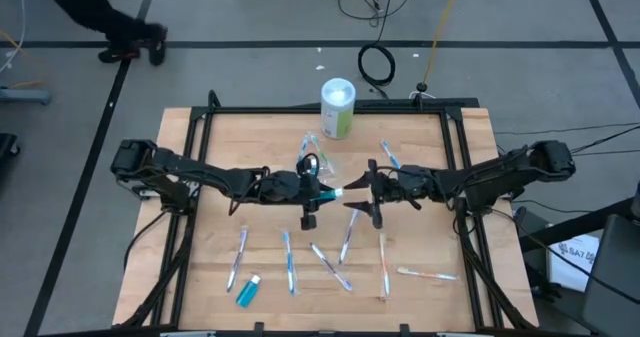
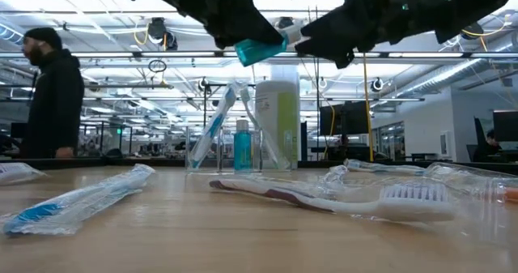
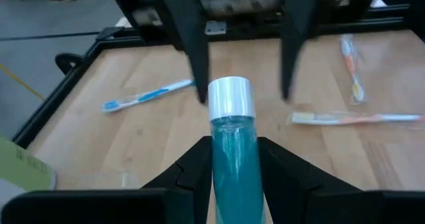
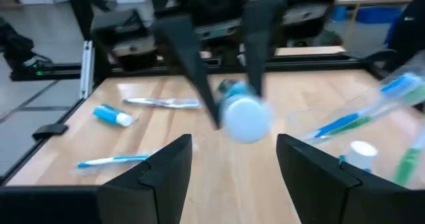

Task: Pick & Place toothbrushing station
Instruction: Put the top blue mouthwash into the transparent organizer

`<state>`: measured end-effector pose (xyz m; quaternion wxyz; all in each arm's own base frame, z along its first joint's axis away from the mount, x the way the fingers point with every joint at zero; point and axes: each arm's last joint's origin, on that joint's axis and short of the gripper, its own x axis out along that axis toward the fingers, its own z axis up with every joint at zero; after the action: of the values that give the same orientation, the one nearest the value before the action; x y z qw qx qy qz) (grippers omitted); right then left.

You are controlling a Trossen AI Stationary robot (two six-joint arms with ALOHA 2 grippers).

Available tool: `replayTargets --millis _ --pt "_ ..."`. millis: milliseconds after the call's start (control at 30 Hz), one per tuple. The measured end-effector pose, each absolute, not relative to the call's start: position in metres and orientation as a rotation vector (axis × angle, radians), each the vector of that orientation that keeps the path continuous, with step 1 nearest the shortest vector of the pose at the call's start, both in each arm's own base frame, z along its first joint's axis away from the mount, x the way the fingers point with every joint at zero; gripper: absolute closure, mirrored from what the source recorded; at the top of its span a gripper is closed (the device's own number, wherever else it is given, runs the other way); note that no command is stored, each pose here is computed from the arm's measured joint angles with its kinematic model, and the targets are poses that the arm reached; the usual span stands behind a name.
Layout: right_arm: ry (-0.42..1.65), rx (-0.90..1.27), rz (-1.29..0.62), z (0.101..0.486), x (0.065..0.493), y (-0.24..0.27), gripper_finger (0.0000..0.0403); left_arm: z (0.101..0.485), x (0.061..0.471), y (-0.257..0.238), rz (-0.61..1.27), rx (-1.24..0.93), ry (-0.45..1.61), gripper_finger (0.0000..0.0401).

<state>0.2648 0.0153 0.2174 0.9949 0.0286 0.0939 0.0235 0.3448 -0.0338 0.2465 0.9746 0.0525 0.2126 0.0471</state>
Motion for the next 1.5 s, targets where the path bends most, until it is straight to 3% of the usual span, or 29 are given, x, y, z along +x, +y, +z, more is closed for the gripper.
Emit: replayTargets --millis 500,1333,1500 --pt "0.091 -0.040 0.050 0.214 0.276 0.013 0.0163 0.247 0.345 -0.032 0.094 0.138 0.429 0.0288" --pt "0.075 -0.040 0.048 0.215 0.277 0.013 0.0295 0.248 0.346 -0.026 0.105 0.163 0.425 0.0288" --pt "0.075 -0.040 0.049 0.215 0.277 0.013 0.0303 0.248 0.346 -0.026 0.105 0.165 0.425 0.0288"
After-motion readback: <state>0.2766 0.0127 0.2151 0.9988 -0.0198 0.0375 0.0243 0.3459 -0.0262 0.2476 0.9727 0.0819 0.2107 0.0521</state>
